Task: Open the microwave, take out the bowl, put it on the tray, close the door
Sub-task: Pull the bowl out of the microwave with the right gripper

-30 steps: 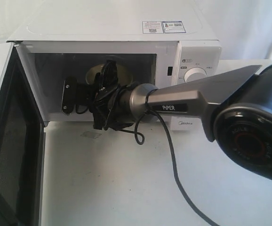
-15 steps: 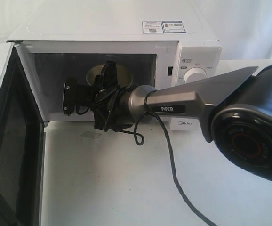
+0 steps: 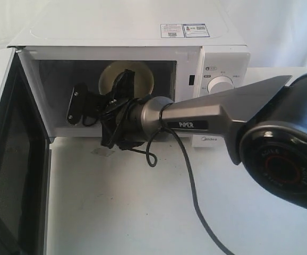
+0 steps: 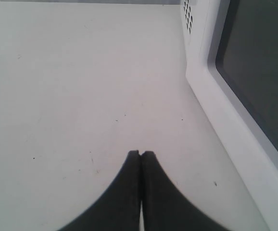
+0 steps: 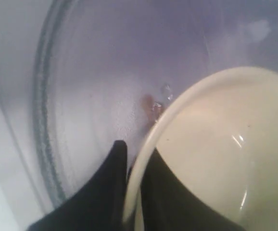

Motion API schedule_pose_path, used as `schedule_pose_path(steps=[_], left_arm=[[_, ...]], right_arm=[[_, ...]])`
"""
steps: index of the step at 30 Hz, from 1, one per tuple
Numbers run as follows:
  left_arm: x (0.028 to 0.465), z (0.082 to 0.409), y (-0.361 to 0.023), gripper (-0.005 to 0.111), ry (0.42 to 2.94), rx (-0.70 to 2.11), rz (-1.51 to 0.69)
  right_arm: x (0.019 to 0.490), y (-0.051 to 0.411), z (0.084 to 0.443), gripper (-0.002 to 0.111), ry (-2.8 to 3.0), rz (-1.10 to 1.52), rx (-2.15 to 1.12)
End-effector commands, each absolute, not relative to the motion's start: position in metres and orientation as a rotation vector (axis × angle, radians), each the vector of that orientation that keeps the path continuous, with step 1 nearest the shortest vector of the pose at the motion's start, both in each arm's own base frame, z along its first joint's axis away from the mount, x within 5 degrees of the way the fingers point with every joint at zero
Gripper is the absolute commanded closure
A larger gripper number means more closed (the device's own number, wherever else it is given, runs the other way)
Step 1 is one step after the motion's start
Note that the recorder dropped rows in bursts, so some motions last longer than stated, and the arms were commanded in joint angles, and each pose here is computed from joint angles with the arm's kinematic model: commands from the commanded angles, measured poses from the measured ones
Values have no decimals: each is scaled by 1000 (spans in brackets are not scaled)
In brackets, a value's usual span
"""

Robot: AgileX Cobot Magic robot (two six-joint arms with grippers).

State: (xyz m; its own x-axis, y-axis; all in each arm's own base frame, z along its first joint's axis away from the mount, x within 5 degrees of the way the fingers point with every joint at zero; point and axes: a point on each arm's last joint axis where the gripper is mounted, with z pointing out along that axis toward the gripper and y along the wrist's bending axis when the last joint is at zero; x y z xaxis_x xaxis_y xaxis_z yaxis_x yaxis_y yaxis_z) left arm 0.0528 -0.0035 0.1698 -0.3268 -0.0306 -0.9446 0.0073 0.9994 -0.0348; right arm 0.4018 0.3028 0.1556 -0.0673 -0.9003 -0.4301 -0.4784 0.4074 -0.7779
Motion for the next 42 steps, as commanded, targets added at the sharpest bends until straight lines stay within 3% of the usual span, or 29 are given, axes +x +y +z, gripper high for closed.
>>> schedule_pose_path(steps=[1,14,19,28,34,42], left_arm=[[53,169,-4,107,1901,-33,-54],[53,169,-4,107,1901,-33,-54],[53,169,-4,107,1901,-33,-54],[53,169,-4,107,1901,-33,-54],[53,169,-4,107,1901,-33,-54],[53,169,-4,107,1901,-33,-54]], right_arm=[[380,313,183,108,1801,-528,-1075],[285,333,201,108,2173,-328,-1049],[244,304,222,108,2189,-389,-1085],[193,213,250,108,2293,-470,-977],[176,171,232,108,2357,-543,-875],[212,131,186,108,2443,-349,-648]])
